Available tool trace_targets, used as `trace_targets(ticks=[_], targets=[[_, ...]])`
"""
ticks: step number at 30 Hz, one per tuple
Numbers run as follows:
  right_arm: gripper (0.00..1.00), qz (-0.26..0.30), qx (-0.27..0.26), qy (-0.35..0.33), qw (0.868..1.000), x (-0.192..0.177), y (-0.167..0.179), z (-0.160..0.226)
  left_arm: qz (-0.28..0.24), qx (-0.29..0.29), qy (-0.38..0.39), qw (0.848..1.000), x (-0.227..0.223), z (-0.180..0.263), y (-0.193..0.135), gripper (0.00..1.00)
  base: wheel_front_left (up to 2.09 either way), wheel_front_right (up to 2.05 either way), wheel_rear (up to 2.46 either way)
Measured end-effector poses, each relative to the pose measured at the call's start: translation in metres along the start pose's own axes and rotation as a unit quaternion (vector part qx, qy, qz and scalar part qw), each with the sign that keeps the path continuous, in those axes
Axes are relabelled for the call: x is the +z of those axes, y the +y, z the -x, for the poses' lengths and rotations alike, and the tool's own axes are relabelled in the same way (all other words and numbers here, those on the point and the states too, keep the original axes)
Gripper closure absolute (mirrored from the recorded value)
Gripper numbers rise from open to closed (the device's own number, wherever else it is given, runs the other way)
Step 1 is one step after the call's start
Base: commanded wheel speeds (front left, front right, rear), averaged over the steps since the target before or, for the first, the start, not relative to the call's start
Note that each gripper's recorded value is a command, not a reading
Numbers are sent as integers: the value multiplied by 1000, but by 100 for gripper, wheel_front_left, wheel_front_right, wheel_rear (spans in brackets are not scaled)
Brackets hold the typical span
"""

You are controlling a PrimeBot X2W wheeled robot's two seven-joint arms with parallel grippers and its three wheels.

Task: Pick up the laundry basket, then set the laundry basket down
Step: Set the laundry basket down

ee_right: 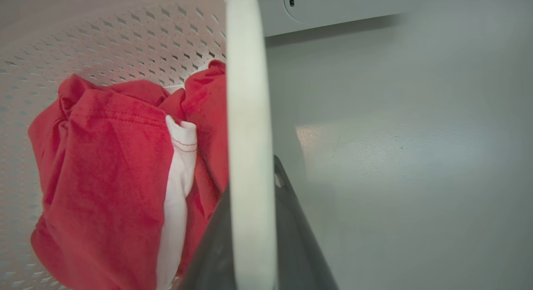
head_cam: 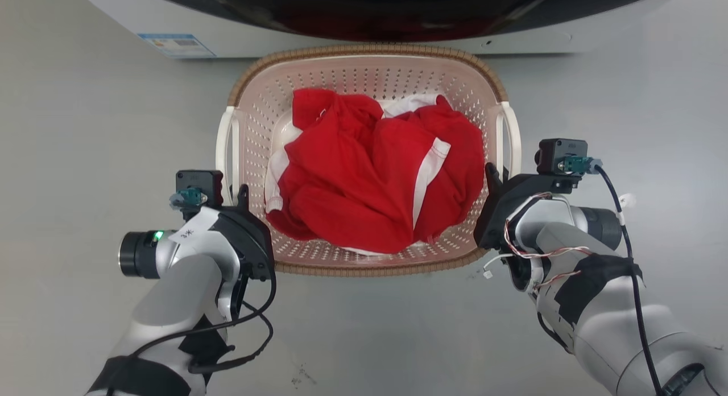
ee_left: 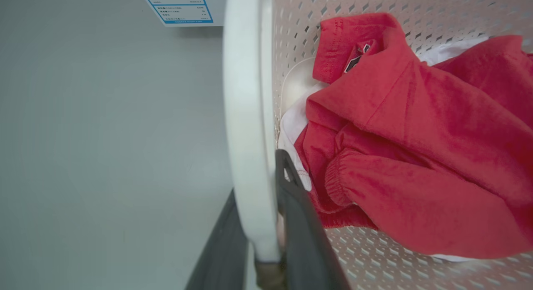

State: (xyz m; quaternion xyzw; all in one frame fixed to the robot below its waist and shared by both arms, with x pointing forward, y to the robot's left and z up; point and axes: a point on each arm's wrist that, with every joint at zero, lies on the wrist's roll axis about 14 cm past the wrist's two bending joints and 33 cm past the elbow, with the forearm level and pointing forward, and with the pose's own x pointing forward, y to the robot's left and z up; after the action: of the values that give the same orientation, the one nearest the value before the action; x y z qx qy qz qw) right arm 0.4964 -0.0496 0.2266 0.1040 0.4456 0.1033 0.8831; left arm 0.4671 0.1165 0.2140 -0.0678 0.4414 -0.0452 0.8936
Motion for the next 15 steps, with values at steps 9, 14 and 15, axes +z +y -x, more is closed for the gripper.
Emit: trace_targets(ticks=[9, 14, 15], targets=[[100, 0, -1, 8, 1000, -9, -11, -41, -6, 1, 7, 1000, -5, -40, 7, 100, 0, 0, 0], [100, -3, -1, 27, 1000, -30, -17, -55, -3, 4, 26, 1000, -27, -52, 12, 100, 0, 0, 0], [100, -4, -2, 29, 1000, -34, -18, -57, -3, 5, 30, 1000, -30, -54, 12, 100, 0, 0, 0]])
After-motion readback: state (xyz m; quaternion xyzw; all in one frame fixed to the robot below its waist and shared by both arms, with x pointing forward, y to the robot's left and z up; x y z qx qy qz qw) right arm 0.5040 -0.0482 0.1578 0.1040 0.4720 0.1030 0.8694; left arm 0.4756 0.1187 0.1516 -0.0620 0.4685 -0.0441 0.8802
